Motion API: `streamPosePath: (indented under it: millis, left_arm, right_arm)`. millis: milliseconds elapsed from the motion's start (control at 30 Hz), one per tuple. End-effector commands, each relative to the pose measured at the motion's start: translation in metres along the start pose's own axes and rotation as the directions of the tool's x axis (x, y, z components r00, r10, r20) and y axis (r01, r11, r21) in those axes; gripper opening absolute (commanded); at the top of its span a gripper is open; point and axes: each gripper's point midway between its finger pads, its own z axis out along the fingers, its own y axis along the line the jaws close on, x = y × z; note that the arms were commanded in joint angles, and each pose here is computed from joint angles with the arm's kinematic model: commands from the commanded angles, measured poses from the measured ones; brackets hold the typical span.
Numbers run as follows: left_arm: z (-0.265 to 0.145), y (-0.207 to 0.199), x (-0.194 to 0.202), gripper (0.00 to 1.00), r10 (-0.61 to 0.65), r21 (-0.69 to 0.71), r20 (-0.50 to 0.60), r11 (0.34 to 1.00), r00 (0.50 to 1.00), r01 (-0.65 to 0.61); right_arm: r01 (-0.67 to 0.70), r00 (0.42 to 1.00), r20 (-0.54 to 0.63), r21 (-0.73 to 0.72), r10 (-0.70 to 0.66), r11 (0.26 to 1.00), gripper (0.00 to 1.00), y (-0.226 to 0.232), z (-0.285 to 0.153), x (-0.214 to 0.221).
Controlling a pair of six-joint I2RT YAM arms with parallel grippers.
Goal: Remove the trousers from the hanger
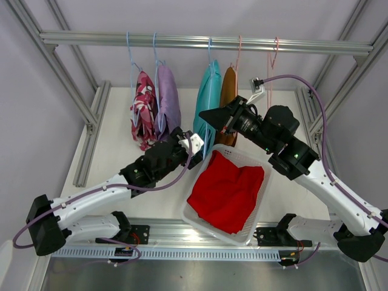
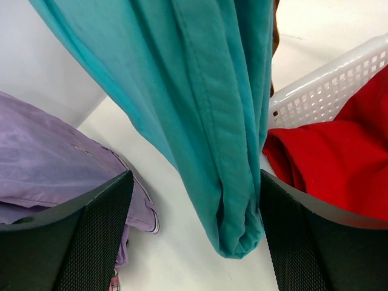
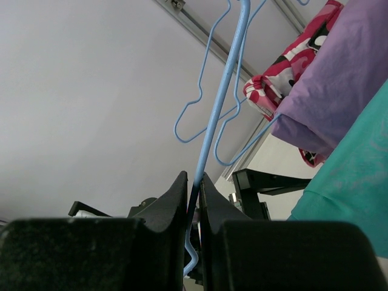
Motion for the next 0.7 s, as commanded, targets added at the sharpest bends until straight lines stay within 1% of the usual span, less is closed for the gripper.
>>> streamPosePath:
  millis: [0,133,267,300,400,467,567,667]
  left_arm:
    - [0.003,0.017,-0.016,0.85,0.010,-0.062,0.027,0.998,1.000,-0.009]
    - [0.006,0.028,-0.019,0.85,-0.015,-0.131,0.043,0.991,0.999,0.021]
    - [0.009,0.042,-0.031,0.84,-0.044,-0.207,0.078,0.977,0.996,0.060]
    - [0.010,0.043,-0.031,0.81,-0.047,-0.216,0.078,0.974,0.996,0.063]
    - [0.011,0.053,-0.037,0.77,-0.059,-0.269,0.098,0.960,0.993,0.084]
    - [0.011,0.057,-0.039,0.76,-0.071,-0.292,0.110,0.951,0.991,0.100]
    - [0.007,0.062,-0.049,0.77,-0.104,-0.309,0.158,0.939,0.982,0.149]
    - [0.002,0.060,-0.064,0.78,-0.142,-0.288,0.222,0.936,0.965,0.204]
  right_arm:
    - [0.060,0.990,0.135,-0.186,-0.034,0.981,0.00,0.055,-0.018,-0.041]
    - [0.051,0.991,0.133,-0.193,-0.025,0.980,0.00,0.054,-0.019,-0.040]
    - [0.039,0.992,0.124,-0.189,-0.015,0.981,0.00,0.050,-0.019,-0.036]
    - [0.037,0.992,0.122,-0.191,-0.014,0.981,0.00,0.050,-0.020,-0.035]
    - [0.037,0.992,0.126,-0.193,-0.012,0.981,0.00,0.051,-0.023,-0.036]
    - [0.031,0.993,0.120,-0.192,-0.008,0.981,0.00,0.050,-0.024,-0.033]
    - [0.024,0.993,0.120,-0.197,0.000,0.980,0.00,0.049,-0.025,-0.032]
    - [0.016,0.993,0.117,-0.194,0.007,0.981,0.00,0.047,-0.022,-0.030]
